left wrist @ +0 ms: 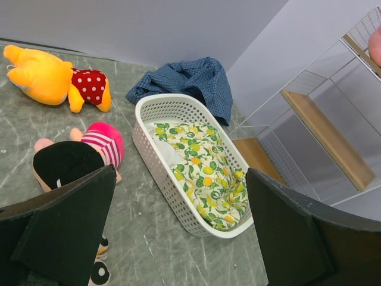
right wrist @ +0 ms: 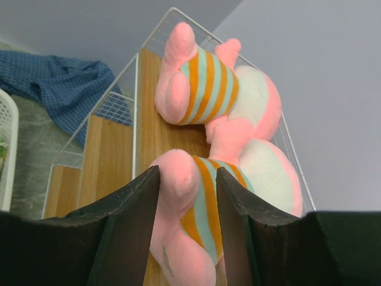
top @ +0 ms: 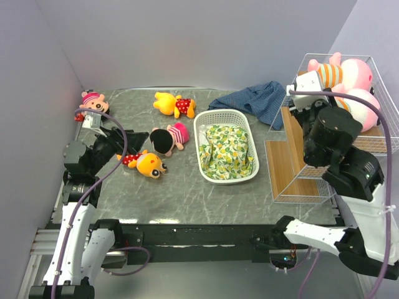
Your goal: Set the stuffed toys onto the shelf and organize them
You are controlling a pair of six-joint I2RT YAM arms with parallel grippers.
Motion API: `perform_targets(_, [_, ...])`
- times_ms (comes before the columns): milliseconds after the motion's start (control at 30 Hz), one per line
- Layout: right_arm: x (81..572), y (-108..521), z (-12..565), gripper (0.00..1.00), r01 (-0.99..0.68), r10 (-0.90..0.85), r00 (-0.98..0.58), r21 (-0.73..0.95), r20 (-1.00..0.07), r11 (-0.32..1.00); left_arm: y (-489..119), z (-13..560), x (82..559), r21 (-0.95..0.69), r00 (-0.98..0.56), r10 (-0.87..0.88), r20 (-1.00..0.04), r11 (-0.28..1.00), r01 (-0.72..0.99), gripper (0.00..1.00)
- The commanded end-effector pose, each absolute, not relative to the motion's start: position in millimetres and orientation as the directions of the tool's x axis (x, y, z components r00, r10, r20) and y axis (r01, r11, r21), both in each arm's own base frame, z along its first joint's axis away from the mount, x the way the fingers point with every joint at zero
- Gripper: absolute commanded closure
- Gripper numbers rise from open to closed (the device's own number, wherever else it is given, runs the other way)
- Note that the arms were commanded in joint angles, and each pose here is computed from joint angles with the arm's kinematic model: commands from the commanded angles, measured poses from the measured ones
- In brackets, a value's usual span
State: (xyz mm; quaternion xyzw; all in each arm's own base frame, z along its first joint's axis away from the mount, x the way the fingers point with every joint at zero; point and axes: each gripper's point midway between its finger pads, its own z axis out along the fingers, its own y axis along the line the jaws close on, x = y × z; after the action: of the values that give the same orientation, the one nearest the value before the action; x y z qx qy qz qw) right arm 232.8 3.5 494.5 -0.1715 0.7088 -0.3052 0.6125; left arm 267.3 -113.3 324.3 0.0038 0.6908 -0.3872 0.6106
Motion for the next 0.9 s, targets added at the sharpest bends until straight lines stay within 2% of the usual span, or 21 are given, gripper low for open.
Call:
perform_targets(0, [246,-5,497,0.52,0.197,-0.607,-0.238,-0.649,-0.759,0.735,-112,339,264,-0.501,-0.206,-0.465,-0.861,0.710,0.495,0.04])
perform_targets(133, [254,-20,490,0.53,0.237,-0.600,-0.303,-0.668,-0.740,0.705,-112,340,263,-0.500,-0.203,-0.465,-0.861,0.708,0.498,0.04])
perform_targets(367, [254,-25,499,0.54,0.280,-0.576,-0.261,-0.632,-0.774,0.723,-112,339,264,-0.505,-0.208,-0.469,-0.859,0.704,0.499,0.04])
perform_targets(633, [253,-25,515,0.41,0.318,-0.528,-0.210,-0.568,-0.823,0.759,-110,334,269,-0.520,-0.220,-0.477,-0.851,0.711,0.473,0.04])
perform_targets(767, [252,-20,521,0.34,0.298,-0.474,-0.186,-0.509,-0.861,0.807,-101,324,279,-0.563,-0.243,-0.509,-0.826,0.729,0.389,0.04])
perform_targets(867, [259,-10,520,0.30,0.265,-0.446,-0.176,-0.479,-0.878,0.837,-83,311,290,-0.616,-0.238,-0.569,-0.787,0.747,0.252,0.04])
